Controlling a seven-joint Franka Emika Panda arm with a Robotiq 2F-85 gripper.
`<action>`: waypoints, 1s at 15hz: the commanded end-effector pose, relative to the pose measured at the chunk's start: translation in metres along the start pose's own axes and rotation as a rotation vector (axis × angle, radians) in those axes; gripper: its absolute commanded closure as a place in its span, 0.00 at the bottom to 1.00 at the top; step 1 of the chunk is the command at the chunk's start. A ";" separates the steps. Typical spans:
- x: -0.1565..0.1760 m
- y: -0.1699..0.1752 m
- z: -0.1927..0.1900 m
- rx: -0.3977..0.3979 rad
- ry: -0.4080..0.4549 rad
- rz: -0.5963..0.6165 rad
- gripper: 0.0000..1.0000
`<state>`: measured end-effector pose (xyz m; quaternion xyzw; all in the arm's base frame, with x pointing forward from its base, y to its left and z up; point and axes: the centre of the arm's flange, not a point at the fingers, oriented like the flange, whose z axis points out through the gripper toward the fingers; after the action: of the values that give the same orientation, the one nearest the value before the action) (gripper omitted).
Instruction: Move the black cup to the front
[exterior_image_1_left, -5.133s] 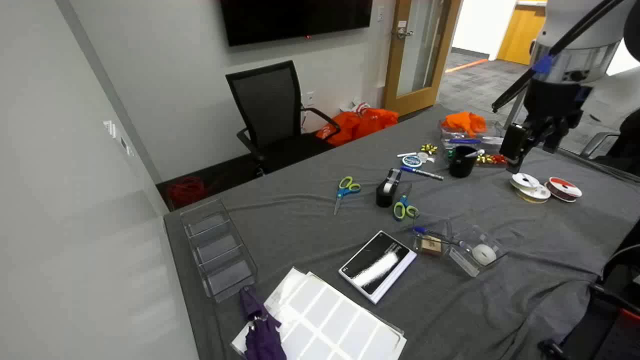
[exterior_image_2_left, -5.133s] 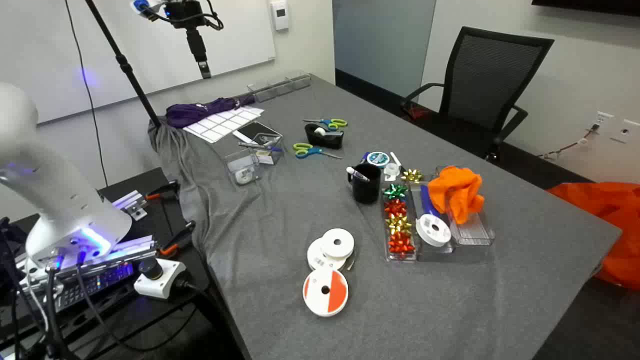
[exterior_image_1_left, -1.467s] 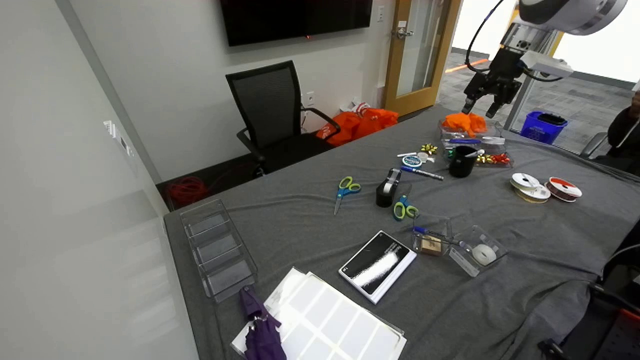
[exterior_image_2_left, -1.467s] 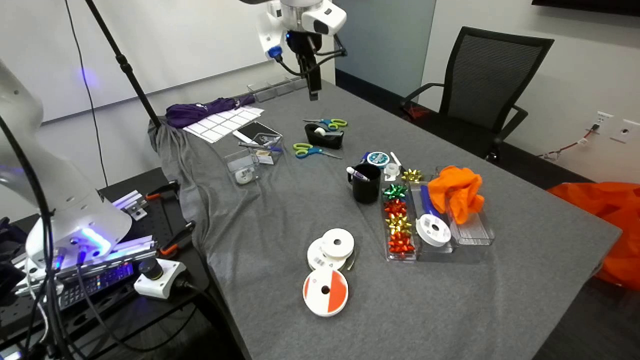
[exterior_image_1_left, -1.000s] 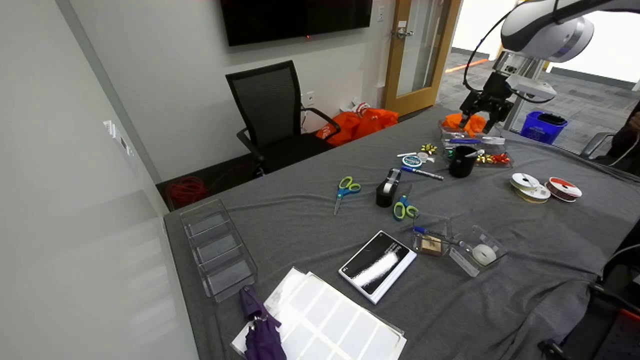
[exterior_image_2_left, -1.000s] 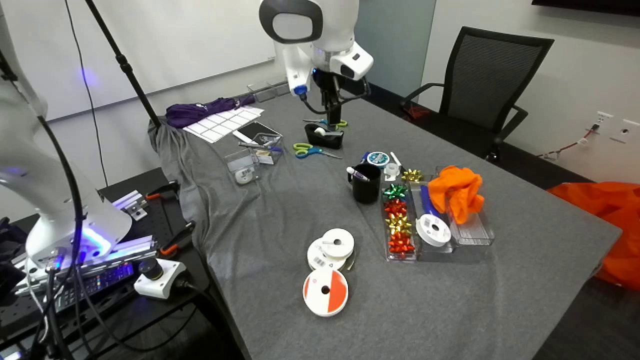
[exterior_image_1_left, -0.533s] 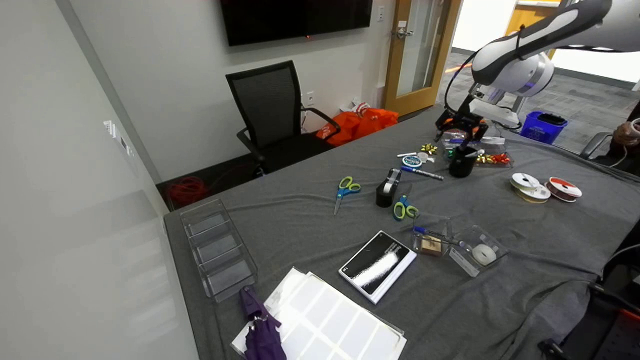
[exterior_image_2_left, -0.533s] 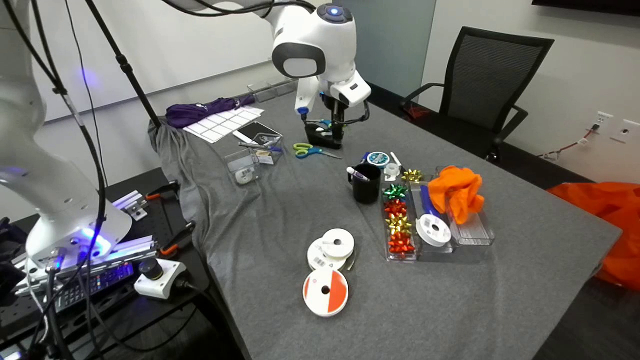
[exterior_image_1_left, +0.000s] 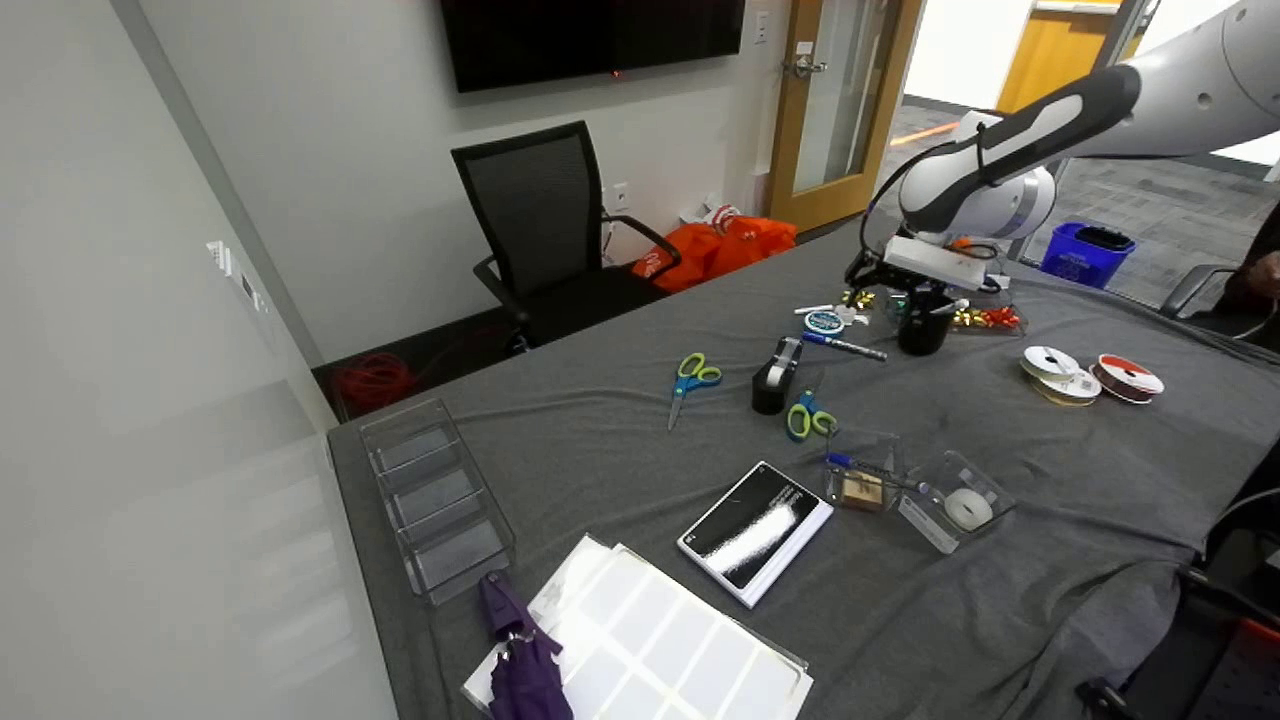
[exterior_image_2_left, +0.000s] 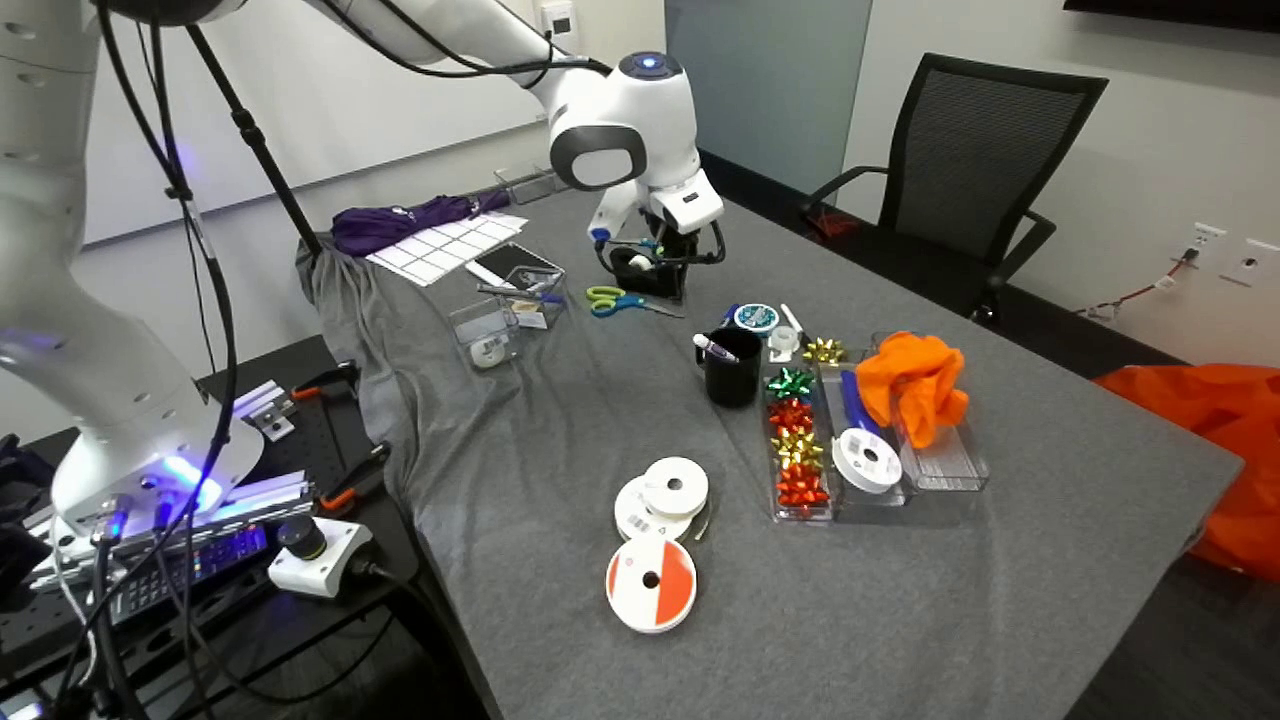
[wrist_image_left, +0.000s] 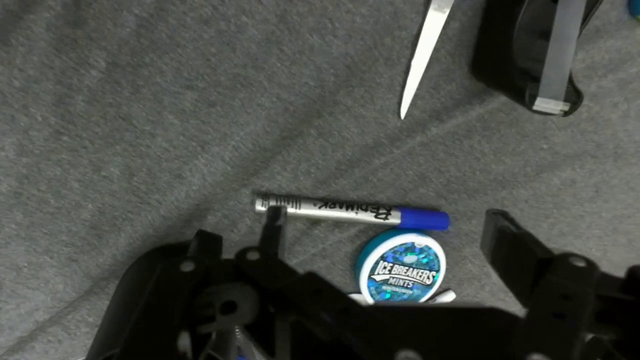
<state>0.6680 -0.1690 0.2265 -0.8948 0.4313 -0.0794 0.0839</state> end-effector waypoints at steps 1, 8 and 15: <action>0.010 0.016 0.006 -0.053 0.030 0.033 0.00; 0.015 0.023 0.001 -0.060 0.029 0.031 0.00; 0.030 0.047 0.031 -0.051 0.061 0.183 0.00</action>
<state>0.6562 -0.2083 0.2058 -0.8656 0.4907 -0.0836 0.0547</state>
